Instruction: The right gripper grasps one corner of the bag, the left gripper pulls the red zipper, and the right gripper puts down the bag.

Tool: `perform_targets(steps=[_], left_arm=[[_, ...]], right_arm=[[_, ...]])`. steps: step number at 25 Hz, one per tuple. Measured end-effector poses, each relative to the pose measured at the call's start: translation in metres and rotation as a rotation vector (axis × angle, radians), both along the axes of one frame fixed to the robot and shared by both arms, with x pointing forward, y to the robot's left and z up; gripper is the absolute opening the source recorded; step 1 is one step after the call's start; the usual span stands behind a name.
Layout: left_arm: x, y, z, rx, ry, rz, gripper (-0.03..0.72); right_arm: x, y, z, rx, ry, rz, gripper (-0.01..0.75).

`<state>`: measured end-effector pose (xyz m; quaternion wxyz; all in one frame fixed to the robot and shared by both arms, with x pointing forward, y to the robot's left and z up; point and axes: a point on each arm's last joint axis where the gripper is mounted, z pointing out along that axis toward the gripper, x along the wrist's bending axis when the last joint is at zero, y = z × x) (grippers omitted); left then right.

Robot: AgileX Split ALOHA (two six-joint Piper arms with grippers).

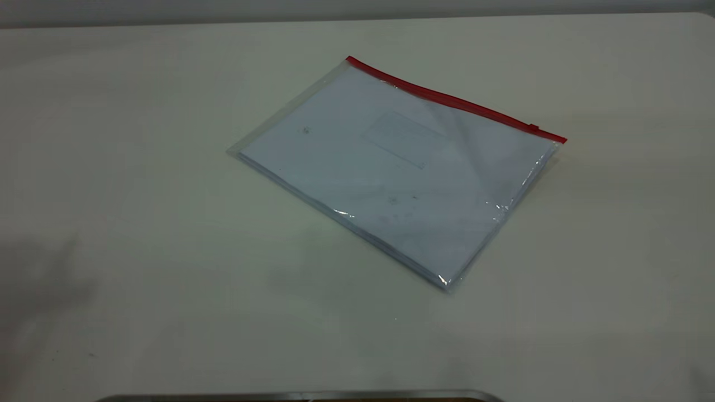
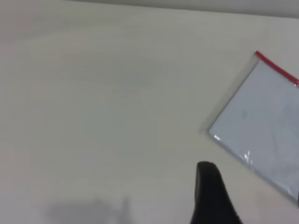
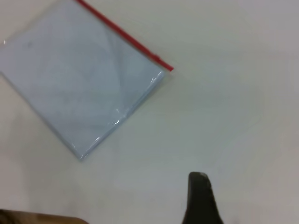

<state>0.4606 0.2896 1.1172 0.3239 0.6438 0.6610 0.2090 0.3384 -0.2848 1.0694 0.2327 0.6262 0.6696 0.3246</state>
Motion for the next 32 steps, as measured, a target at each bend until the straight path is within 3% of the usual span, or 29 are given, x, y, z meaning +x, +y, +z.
perform_targets(steps=[7,15,20,25,32], left_arm=[[0.084,-0.008,-0.042,0.067,0.081,-0.2,0.496],[0.139,-0.03,-0.105,0.117,0.192,-0.427,0.496],[0.147,-0.041,-0.129,0.119,0.246,-0.47,0.496],[0.148,-0.045,-0.131,0.122,0.24,-0.479,0.496],[0.149,-0.046,-0.131,0.124,0.233,-0.476,0.496]], right_arm=[[0.088,0.005,-0.045,0.036,0.135,-0.012,0.556],[0.158,0.012,-0.141,0.012,0.335,-0.013,0.556],[0.19,0.016,-0.188,0.001,0.454,0.029,0.556],[0.228,0.025,-0.218,0.018,0.505,0.147,0.556],[0.265,0.031,-0.245,0.168,0.51,0.268,0.556]])
